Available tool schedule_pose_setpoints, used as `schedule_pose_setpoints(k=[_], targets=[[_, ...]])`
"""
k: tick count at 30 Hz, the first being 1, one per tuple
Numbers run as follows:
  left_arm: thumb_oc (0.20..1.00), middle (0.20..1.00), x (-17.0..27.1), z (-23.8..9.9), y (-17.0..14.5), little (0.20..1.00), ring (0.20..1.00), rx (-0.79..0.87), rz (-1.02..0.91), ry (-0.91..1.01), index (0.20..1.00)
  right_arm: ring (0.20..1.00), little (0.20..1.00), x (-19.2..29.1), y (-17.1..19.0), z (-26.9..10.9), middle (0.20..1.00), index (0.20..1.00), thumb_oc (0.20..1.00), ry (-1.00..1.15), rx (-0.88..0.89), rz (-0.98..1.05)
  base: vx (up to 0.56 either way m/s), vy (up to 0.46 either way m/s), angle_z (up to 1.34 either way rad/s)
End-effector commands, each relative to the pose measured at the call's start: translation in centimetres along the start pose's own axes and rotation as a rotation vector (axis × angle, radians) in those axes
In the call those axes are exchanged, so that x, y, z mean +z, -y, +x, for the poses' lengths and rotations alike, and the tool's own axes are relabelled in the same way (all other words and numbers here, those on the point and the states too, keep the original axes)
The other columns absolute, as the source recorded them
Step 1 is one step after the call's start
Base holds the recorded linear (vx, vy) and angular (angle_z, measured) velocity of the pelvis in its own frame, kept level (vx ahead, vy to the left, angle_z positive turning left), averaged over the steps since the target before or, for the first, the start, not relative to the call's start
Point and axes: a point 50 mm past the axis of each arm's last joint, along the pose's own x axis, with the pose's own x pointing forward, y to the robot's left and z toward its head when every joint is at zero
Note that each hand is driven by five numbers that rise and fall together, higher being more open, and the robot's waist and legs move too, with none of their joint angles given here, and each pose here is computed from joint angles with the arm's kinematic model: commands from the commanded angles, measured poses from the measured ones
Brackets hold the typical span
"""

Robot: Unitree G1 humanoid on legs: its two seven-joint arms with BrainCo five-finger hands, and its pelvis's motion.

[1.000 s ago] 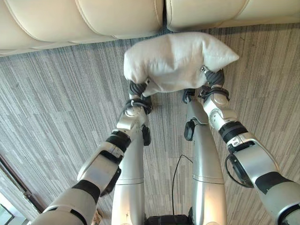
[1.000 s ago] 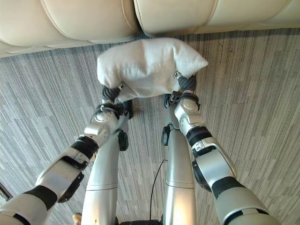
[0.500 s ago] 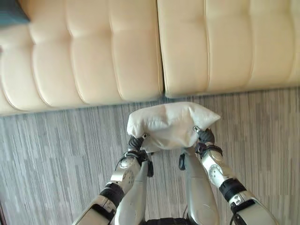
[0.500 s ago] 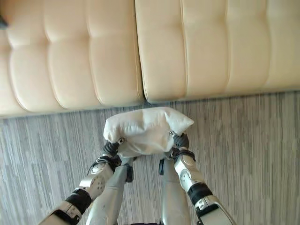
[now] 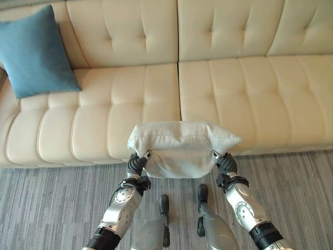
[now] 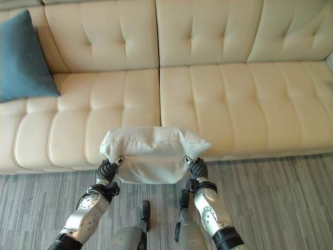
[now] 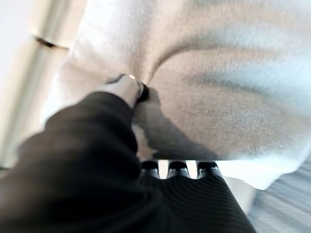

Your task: Pick up all the scattered cushions and arrange them neatly on the sofa.

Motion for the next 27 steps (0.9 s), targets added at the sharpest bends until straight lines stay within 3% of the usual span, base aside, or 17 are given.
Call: schedule_pose_setpoints(k=[1, 12, 17, 27], targets=[[0.2, 0.2, 3.0, 0.0, 2.6, 0.2, 0.2, -0.097, 0.016, 0.176, 0.2, 0.2, 0.2, 2.3, -3.1, -0.3, 0.2, 0.2, 0.2, 0.141, 0.159, 0.025, 0.05, 0.085, -0.01], [0.2, 0.2, 4.4, 0.5, 3.7, 0.2, 0.2, -0.08, 0.082, 0.251, 0.2, 0.2, 0.2, 4.0, -3.7, -0.3, 0.2, 0.2, 0.2, 0.24, 0.141, -0.016, 0.03, 0.135, -0.09], [0.2, 0.2, 5.7, 1.0, 3.6, 0.2, 0.2, -0.074, 0.057, 0.297, 0.2, 0.2, 0.2, 5.1, -3.0, 0.4, 0.2, 0.2, 0.2, 0.269, 0.102, -0.041, 0.15, -0.129, -0.01], [0.2, 0.2, 3.7, -0.1, 2.0, 0.2, 0.2, -0.059, -0.025, 0.212, 0.2, 0.2, 0.2, 4.2, 1.7, -1.1, 0.2, 0.2, 0.2, 0.23, -0.033, -0.044, 0.35, -0.23, 0.32]])
